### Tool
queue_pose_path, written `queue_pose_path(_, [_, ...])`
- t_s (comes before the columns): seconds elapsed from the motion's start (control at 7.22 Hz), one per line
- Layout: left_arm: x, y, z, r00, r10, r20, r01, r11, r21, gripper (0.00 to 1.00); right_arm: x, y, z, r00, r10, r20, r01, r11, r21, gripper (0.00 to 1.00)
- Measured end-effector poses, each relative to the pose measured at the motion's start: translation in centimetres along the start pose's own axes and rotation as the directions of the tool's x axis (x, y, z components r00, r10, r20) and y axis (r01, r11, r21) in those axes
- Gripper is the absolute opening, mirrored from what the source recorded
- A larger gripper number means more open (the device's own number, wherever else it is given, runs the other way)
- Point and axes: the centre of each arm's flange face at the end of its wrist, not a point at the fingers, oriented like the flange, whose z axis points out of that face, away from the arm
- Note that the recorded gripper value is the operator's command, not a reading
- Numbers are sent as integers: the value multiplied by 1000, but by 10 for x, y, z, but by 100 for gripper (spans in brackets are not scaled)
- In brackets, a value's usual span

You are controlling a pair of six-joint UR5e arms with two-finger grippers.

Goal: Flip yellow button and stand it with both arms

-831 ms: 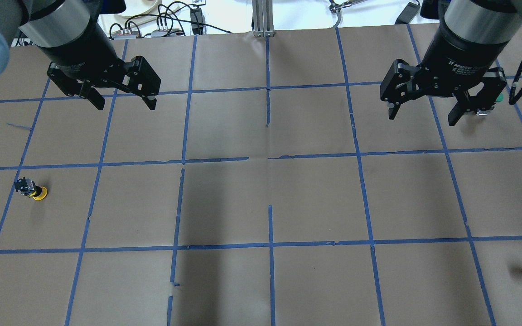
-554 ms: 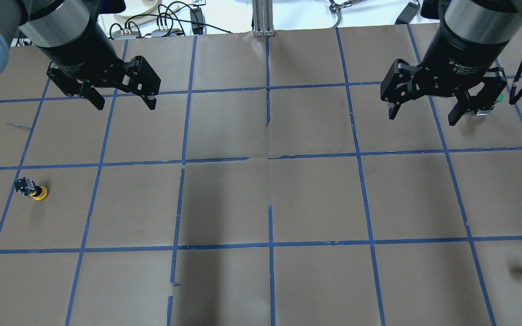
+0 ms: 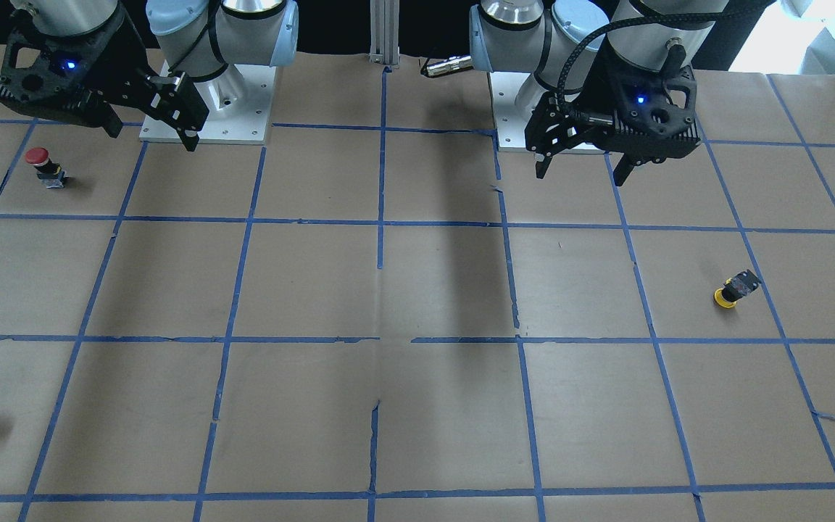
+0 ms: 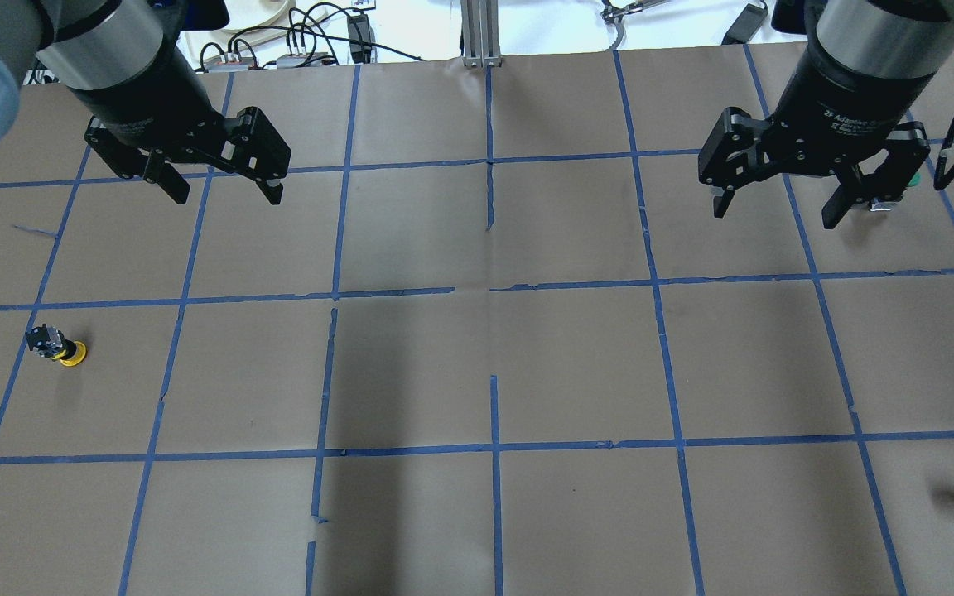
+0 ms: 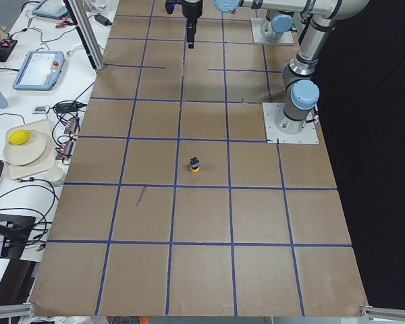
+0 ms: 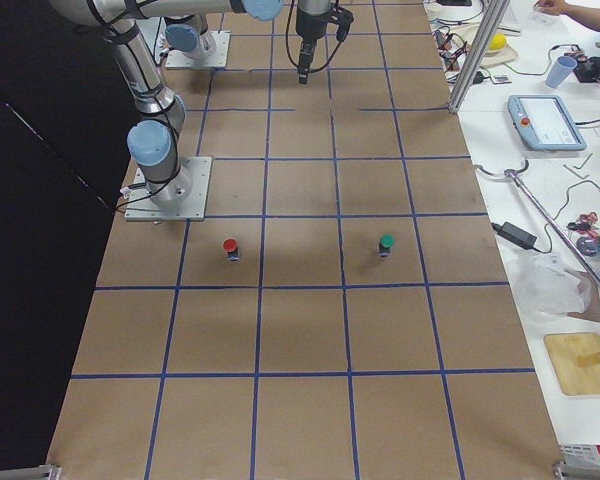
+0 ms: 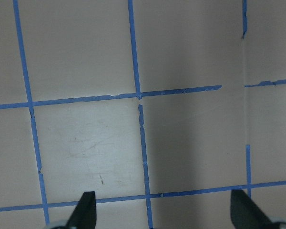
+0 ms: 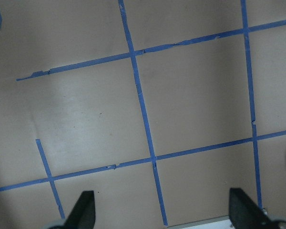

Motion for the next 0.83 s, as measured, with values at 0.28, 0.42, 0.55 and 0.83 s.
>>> queue_pose_path(0.28, [-2,-1,2,1000,1,3,-1,1000,-5,99,1,0,0,1000,10,1,-10,1000,1,100])
queue_pose_path(0.42, [-6,-2,4,1000,3,5,-3,1000,-8,99,1,-1,0,1000,10,1,-10,1000,1,100])
queue_pose_path(0.55, [-19,-4,6,1000,2,7,-2,1000,-15,99,1,-1,0,1000,6,1,-6,1000,2,100])
queue_pose_path(0.83, [-81,-7,21,998,-31,52,34,998,-58,99,2,-1,0,1000,11,1,-11,1000,1,100])
